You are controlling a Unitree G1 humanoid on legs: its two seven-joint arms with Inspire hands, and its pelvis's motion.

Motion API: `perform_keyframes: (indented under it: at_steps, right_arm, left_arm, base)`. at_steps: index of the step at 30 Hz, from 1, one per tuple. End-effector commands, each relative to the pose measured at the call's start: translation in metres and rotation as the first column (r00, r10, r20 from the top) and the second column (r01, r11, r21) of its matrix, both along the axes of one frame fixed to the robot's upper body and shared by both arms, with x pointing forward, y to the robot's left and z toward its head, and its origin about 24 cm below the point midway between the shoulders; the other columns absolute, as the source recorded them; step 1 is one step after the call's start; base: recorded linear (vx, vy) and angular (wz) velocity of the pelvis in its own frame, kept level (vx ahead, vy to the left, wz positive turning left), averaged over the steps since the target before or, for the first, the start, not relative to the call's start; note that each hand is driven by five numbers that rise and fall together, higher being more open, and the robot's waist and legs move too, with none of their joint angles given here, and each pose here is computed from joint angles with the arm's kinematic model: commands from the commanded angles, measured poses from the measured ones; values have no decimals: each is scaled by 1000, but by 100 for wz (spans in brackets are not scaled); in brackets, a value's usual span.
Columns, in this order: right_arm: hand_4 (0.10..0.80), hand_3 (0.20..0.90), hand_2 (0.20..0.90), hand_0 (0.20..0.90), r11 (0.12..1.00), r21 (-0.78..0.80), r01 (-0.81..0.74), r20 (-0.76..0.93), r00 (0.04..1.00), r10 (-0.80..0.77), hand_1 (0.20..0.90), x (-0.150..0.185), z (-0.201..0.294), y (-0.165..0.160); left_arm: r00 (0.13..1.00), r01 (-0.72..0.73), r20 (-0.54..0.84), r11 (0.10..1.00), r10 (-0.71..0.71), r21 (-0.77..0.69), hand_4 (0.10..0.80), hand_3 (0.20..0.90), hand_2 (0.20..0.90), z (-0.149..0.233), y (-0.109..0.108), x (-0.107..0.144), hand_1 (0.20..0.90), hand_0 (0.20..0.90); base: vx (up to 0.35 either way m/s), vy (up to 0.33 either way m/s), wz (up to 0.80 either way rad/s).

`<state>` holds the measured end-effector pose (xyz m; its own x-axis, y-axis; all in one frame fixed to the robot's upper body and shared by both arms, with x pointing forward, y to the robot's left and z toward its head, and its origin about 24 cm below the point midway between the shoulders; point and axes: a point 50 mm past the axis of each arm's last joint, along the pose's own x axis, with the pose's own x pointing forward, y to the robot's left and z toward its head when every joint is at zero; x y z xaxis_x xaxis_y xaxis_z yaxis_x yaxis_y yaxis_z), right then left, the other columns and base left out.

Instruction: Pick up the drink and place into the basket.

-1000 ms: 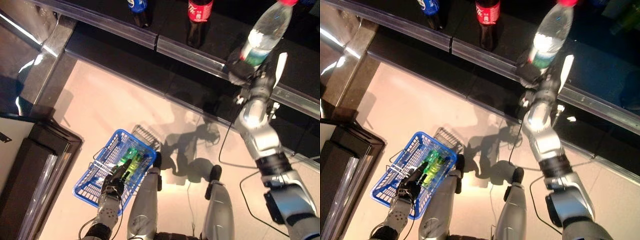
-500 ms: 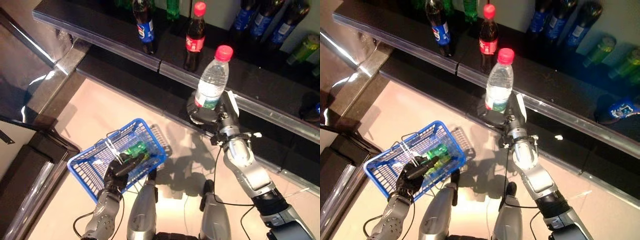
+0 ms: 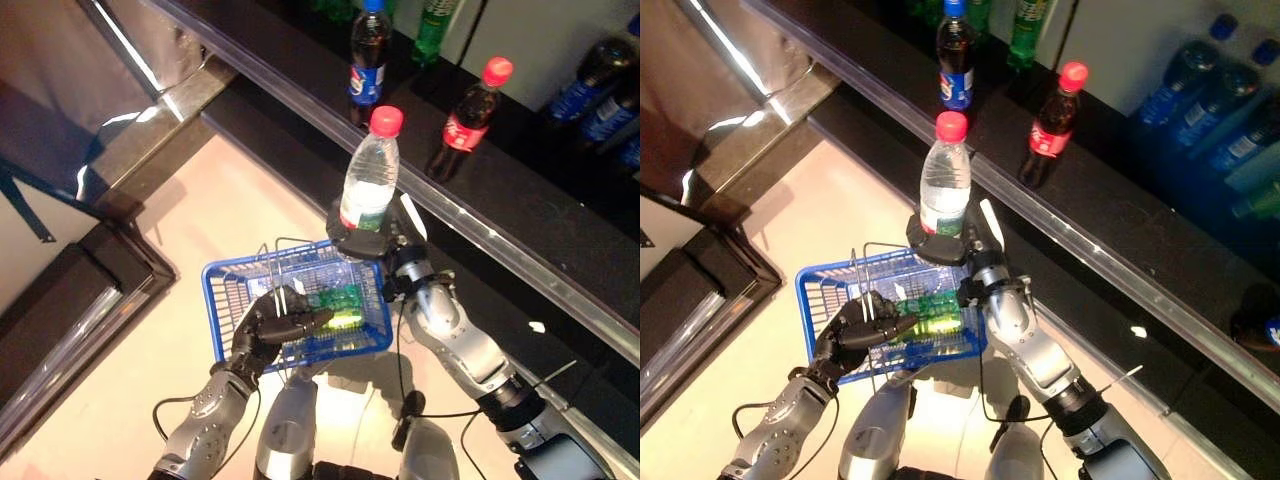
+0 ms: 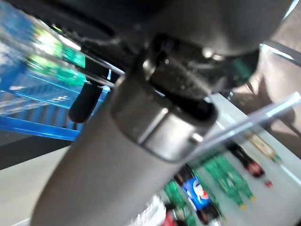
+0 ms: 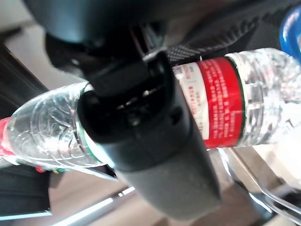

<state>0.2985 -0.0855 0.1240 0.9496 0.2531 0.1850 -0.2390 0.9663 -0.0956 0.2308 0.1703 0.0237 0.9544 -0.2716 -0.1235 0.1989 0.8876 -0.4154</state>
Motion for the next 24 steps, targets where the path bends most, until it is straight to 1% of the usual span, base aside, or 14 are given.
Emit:
perform_keyframes:
  at_steps: [1, 3, 4, 6, 7, 8, 10, 12, 14, 16, 20, 22, 24]
  right_arm:
    - [100, 200, 300, 300, 989, 108, -102, 300, 952, 65, 300, -4, 68, 25]
    - [100, 200, 300, 300, 990, 98, -97, 278, 958, 66, 300, -2, 63, 26]
    - [100, 200, 300, 300, 991, 91, -94, 252, 965, 68, 300, -1, 57, 28]
    - [100, 200, 300, 300, 991, 89, -97, 235, 969, 74, 300, 0, 53, 29]
    - [100, 200, 300, 300, 990, 91, -105, 207, 975, 84, 300, 0, 47, 31]
    - [100, 200, 300, 300, 989, 91, -113, 182, 979, 95, 300, 0, 40, 35]
    - [100, 200, 300, 300, 989, 91, -115, 173, 980, 98, 300, 0, 37, 37]
    - [100, 200, 300, 300, 988, 87, -124, 149, 983, 110, 300, 1, 30, 45]
    - [100, 200, 300, 300, 989, 82, -123, 130, 985, 112, 300, 2, 25, 51]
    - [100, 200, 300, 300, 991, 74, -114, 112, 988, 106, 300, 3, 21, 53]
    - [100, 200, 300, 300, 994, 53, -98, 66, 993, 94, 300, 7, 9, 54]
    - [100, 200, 300, 300, 997, 43, -71, 23, 997, 70, 300, 10, -4, 52]
    - [100, 200, 300, 300, 999, 34, -39, -20, 999, 40, 300, 13, -15, 49]
  left_arm:
    - [726, 167, 682, 984, -87, -53, 100, 200, 300, 133, -12, -2, 300, 300]
    - [711, 192, 696, 980, -104, -50, 100, 200, 300, 137, -13, -3, 300, 300]
    - [682, 234, 720, 971, -130, -47, 100, 200, 300, 142, -14, -5, 300, 300]
    - [657, 269, 739, 962, -145, -50, 100, 200, 300, 146, -16, -8, 300, 300]
    - [614, 329, 771, 943, -170, -55, 100, 200, 300, 152, -19, -11, 300, 300]
    - [549, 399, 811, 916, -203, -41, 100, 200, 300, 160, -23, -16, 300, 300]
    - [522, 422, 825, 906, -218, -28, 100, 200, 300, 163, -26, -17, 300, 300]
    - [448, 498, 856, 867, -257, 0, 100, 200, 300, 176, -36, -18, 300, 300]
    - [421, 525, 865, 851, -274, 15, 100, 200, 300, 181, -39, -17, 300, 300]
    - [411, 533, 867, 846, -283, 23, 100, 200, 300, 183, -41, -17, 300, 300]
    - [397, 544, 870, 838, -293, 34, 100, 200, 300, 184, -39, -16, 300, 300]
    - [384, 539, 872, 840, -304, 55, 100, 200, 300, 183, -38, -17, 300, 300]
    - [391, 530, 868, 846, -308, 61, 100, 200, 300, 183, -35, -16, 300, 300]
  base:
    - [32, -35, 13]
    - [20, -31, 10]
    - [17, -28, 12]
    - [12, -18, 13]
    - [3, -15, 10]
    - [1, -13, 7]
    - [-3, -4, 4]
    - [-17, -12, 12]
    - [-9, -11, 15]
    - [-3, -4, 9]
    - [-1, 0, 1]
    - [3, -3, 2]
    - [6, -10, 7]
